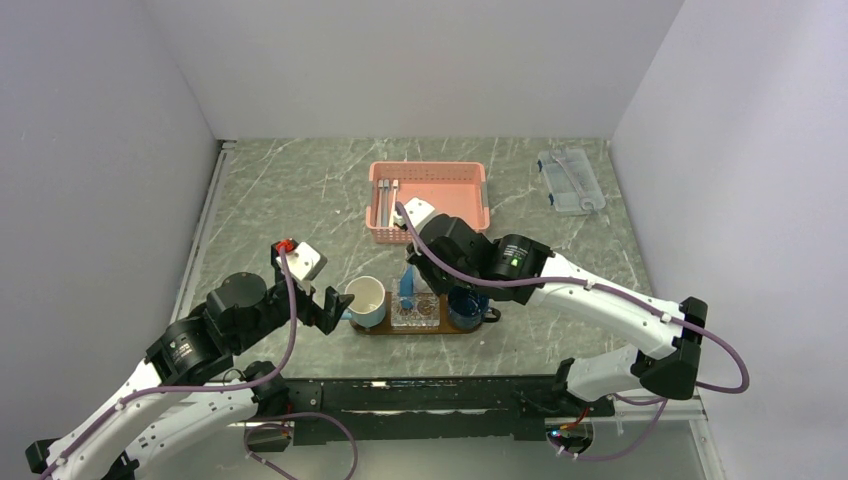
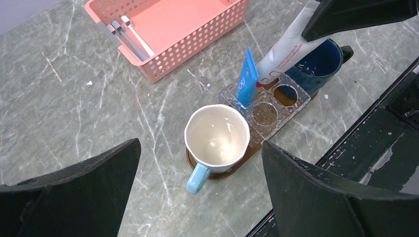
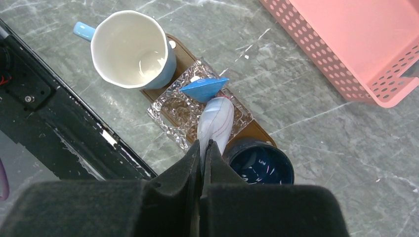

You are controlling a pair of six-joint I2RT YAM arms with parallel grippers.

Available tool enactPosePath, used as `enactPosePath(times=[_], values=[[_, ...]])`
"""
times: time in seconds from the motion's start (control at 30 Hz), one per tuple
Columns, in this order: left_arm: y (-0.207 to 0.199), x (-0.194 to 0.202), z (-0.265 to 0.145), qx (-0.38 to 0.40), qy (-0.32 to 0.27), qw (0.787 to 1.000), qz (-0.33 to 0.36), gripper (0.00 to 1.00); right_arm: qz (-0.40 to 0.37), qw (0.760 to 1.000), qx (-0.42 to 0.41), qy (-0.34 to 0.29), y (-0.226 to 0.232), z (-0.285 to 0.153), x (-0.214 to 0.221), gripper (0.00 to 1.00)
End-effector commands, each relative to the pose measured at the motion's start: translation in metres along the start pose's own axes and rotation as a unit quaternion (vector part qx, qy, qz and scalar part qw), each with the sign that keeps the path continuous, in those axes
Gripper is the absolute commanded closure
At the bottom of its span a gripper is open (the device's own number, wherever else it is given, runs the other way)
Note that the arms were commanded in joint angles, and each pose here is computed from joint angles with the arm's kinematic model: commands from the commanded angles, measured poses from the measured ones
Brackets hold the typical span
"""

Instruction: Prepare toiletry sets of a toothbrush and toothpaste on the tray

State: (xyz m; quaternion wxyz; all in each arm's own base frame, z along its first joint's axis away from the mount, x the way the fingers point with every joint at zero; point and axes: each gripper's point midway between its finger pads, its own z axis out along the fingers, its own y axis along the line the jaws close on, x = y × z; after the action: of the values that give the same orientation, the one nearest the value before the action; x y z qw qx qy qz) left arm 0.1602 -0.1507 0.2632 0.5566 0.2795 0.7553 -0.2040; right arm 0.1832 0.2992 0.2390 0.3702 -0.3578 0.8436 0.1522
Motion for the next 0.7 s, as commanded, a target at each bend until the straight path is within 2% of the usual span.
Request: enactPosePath(times=[0.0, 0.37, 0.67], values=[[-0.002, -0.007, 0.003, 0.006, -0.014, 1.0, -0.001, 0.02, -0.006, 0.998, -0.022, 0.059, 0.007, -0.008, 0.033, 1.0], [-0.002, -0.008, 0.003, 0.006, -0.016, 1.0, -0.002, 0.02, 0.005, 0.999, -0.031, 0.032, 0.008, -0.023, 0.021, 1.0], [-0.003, -0.007, 0.003, 0.008, -0.015, 1.0, -0.002, 0.02, 0.012, 1.0, -0.011, 0.023, 0.003, -0.019, 0.017, 1.0]])
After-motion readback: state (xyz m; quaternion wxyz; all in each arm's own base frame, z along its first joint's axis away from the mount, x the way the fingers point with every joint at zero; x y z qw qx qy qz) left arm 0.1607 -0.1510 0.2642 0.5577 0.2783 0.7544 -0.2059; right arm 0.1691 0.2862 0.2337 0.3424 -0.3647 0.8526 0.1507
